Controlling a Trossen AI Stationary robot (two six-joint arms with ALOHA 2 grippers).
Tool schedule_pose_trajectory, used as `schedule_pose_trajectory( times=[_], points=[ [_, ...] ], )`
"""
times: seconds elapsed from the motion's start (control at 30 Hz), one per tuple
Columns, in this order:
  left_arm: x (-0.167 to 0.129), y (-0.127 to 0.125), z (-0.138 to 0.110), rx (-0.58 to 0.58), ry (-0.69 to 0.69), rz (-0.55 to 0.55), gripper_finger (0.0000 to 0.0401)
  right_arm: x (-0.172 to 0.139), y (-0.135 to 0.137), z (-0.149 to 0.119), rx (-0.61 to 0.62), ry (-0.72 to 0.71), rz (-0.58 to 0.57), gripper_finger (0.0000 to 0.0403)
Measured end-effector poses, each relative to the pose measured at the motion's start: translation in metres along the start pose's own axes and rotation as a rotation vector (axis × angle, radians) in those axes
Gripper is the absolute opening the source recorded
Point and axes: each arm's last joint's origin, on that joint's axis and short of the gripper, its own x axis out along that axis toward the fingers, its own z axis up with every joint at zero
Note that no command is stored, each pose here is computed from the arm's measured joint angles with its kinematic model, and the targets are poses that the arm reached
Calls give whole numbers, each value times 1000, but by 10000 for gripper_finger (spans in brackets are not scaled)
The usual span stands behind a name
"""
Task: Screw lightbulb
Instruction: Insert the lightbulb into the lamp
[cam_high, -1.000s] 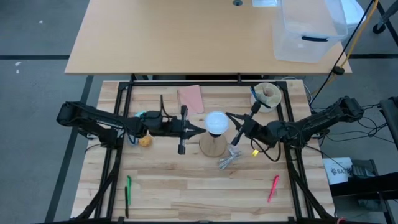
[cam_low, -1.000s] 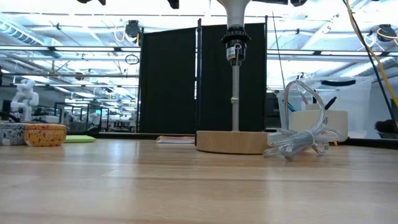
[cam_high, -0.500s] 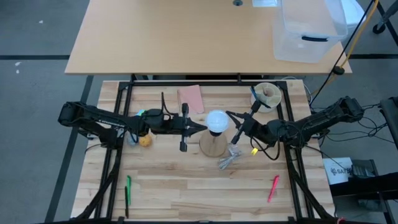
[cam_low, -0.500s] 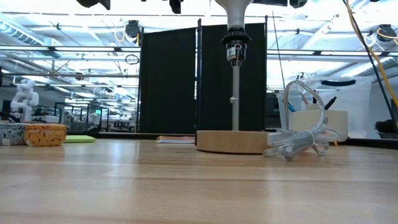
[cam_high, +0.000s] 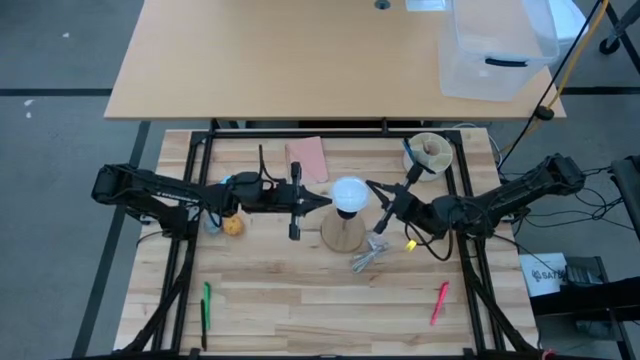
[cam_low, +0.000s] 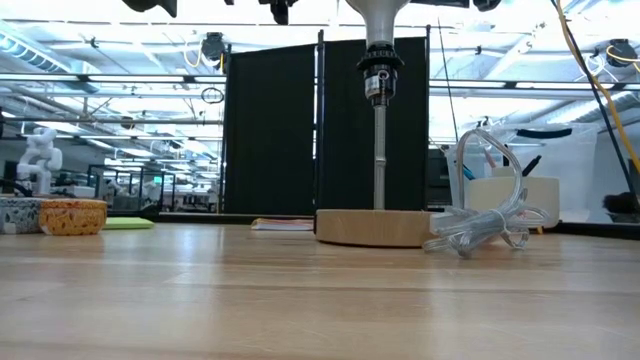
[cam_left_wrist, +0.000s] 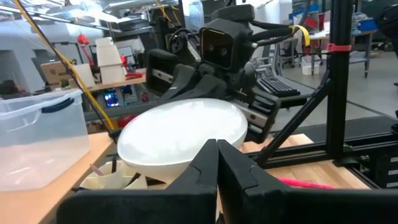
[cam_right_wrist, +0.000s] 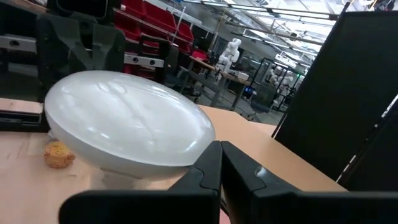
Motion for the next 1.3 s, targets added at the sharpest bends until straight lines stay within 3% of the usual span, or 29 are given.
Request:
schedule_pose_trajectory(
  times=[0.5,0.67,0.93,1.3],
  points=[
    [0,9,-4,1,35,91,0,-12,10,0,19,23,32,0],
    [1,15,-12,-3,93,149,0,-17,21,-4,-20,11,155,0],
    [0,20,-13,-27,105,151,0,-21,27,-3,-11,17,143,0],
    [-17,11,19,22,-5,140,0,-18,25,-7,4,59,97,0]
  ],
)
